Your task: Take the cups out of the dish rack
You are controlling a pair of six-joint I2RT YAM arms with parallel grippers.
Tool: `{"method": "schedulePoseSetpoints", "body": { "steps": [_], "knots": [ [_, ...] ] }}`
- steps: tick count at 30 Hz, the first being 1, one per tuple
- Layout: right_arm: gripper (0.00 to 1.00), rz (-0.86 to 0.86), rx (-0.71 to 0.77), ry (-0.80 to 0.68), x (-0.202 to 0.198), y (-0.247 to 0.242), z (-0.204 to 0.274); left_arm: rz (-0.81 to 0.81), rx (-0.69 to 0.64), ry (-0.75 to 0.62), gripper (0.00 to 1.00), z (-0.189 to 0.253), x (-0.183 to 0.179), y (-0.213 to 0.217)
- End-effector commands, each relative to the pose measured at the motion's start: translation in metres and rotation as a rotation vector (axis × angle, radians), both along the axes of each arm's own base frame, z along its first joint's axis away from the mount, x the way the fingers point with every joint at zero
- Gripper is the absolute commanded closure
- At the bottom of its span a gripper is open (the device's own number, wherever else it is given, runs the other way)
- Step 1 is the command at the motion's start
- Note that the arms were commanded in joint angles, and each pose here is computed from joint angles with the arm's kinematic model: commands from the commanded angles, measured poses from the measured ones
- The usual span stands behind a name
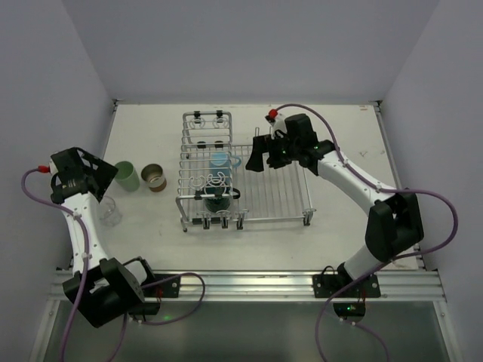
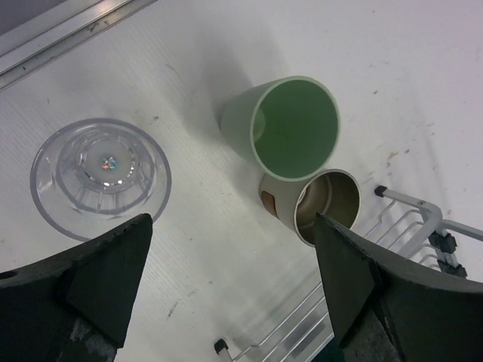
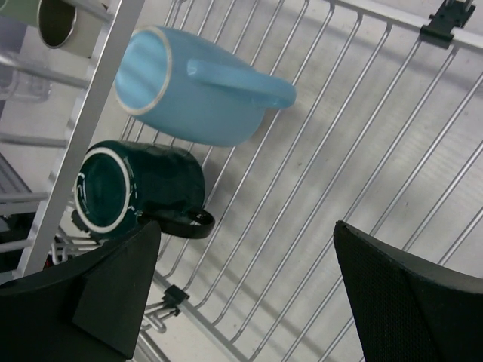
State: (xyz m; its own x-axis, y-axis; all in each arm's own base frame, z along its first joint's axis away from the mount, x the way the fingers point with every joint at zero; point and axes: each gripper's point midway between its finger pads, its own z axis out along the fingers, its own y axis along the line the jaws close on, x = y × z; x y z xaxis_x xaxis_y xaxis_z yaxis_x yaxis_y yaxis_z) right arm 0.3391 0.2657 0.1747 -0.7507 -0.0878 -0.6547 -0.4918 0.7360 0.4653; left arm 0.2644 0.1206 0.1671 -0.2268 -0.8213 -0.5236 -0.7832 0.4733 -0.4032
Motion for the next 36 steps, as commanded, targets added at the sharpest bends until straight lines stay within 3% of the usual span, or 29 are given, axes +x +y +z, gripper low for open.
{"method": "schedulePoseSetpoints", "body": {
  "steps": [1, 6, 16, 25, 30, 36],
  "knots": [
    [0.01, 0.005, -0.023, -0.162, 0.034, 0.004, 0.020, -0.064, 0.008, -0.100, 0.09, 0.033, 0.012, -0.010],
    [0.01, 0.026, -0.123, -0.192, 0.058, 0.007, -0.006, -0.134, 0.018, -0.200, 0.10, 0.059, 0.023, -0.024],
    [0.20, 0.029, -0.259, -0.231, 0.078, 0.022, -0.038, -0.244, 0.054, -0.388, 0.11, 0.113, 0.044, -0.052],
    [0.32, -0.070, -0.257, -0.286, 0.093, 0.044, -0.041, -0.289, 0.041, -0.435, 0.11, 0.121, 0.048, -0.064],
    [0.33, -0.105, -0.178, -0.273, 0.095, 0.055, -0.040, -0.310, 0.033, -0.444, 0.11, 0.122, 0.050, -0.068],
    [0.34, -0.114, -0.221, -0.271, 0.104, 0.055, -0.053, -0.333, 0.020, -0.450, 0.12, 0.122, 0.054, -0.072]
  ]
}}
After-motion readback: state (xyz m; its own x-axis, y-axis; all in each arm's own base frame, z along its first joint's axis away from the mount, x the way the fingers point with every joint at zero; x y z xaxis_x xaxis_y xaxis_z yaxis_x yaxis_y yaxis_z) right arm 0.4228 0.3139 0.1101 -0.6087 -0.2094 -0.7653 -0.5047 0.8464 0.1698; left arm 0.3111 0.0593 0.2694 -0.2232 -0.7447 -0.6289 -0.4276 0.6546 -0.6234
